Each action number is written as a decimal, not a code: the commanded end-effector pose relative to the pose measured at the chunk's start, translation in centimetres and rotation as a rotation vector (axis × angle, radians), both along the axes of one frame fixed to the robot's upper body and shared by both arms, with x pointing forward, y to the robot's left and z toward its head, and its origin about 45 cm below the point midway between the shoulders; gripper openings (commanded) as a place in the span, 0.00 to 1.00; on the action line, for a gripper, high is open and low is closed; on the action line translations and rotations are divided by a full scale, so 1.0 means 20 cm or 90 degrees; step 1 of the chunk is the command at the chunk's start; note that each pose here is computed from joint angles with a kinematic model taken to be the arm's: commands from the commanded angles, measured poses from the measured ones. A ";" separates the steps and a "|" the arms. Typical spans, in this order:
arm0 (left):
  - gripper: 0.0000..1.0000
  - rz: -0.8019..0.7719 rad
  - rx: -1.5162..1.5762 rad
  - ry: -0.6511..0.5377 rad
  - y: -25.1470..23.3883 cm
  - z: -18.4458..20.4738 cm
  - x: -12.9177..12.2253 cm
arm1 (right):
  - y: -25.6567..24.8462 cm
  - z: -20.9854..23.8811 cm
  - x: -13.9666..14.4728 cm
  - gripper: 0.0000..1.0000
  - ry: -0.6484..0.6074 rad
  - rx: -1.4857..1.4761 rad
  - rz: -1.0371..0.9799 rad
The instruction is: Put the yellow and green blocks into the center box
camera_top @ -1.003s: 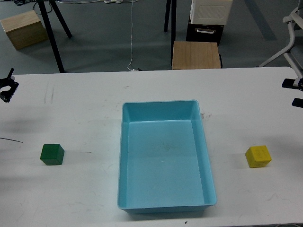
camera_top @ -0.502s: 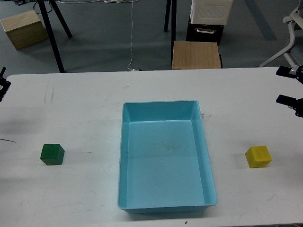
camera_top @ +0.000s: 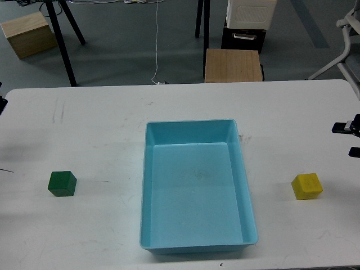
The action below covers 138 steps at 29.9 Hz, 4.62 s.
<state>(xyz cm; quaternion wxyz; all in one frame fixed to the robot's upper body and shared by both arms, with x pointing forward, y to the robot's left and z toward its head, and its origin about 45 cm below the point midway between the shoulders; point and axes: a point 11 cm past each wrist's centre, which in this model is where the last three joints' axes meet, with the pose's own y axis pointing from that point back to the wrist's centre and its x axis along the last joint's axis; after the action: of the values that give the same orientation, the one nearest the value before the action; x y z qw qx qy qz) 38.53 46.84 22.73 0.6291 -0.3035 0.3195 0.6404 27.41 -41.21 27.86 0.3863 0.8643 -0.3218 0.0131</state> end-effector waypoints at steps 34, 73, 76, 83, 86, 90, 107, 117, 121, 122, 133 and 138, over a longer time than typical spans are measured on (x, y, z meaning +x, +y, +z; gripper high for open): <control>1.00 -0.001 -0.002 0.006 -0.01 -0.02 -0.01 | 0.03 -0.32 0.06 0.99 0.078 -0.073 0.038; 1.00 0.005 -0.003 0.015 0.00 -0.06 -0.03 | 0.16 -0.47 0.10 0.99 0.119 -0.088 0.088; 1.00 0.005 -0.003 0.015 0.00 -0.06 -0.03 | 0.16 -0.50 0.10 0.99 0.130 -0.099 0.094; 1.00 0.006 -0.003 0.015 0.01 -0.06 -0.03 | 0.19 -0.51 0.13 0.99 0.138 -0.122 0.120; 1.00 0.009 -0.002 0.015 0.01 -0.06 -0.03 | 0.20 -0.50 0.15 0.99 0.143 -0.116 0.111; 1.00 0.009 -0.002 0.015 0.01 -0.06 -0.03 | 0.22 -0.51 0.17 0.99 0.151 -0.120 0.115; 1.00 0.011 -0.001 0.008 0.02 -0.04 -0.02 | 0.21 -0.55 0.15 0.99 0.180 -0.164 0.141; 1.00 0.010 -0.005 0.006 0.01 -0.04 -0.01 | 0.20 -0.55 0.15 0.97 0.180 -0.164 0.142; 1.00 0.011 -0.005 0.005 0.01 -0.04 -0.01 | 0.21 -0.56 0.14 0.94 0.181 -0.160 0.143; 1.00 0.011 -0.005 0.005 0.01 -0.04 -0.01 | 0.21 -0.56 0.14 0.90 0.182 -0.160 0.143; 1.00 0.013 -0.005 0.005 0.02 -0.03 -0.01 | 0.20 -0.59 0.11 0.70 0.199 -0.169 0.149; 1.00 0.013 -0.005 0.003 0.01 -0.03 -0.01 | 0.20 -0.59 0.10 0.73 0.200 -0.169 0.150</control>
<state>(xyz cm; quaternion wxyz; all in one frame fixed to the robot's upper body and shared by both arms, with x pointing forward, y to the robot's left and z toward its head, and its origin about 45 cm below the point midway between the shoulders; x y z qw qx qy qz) 38.34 47.14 22.04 0.6201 -0.3072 0.3211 0.6465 29.47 -37.29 16.05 0.5379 0.8288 -0.1503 -0.0348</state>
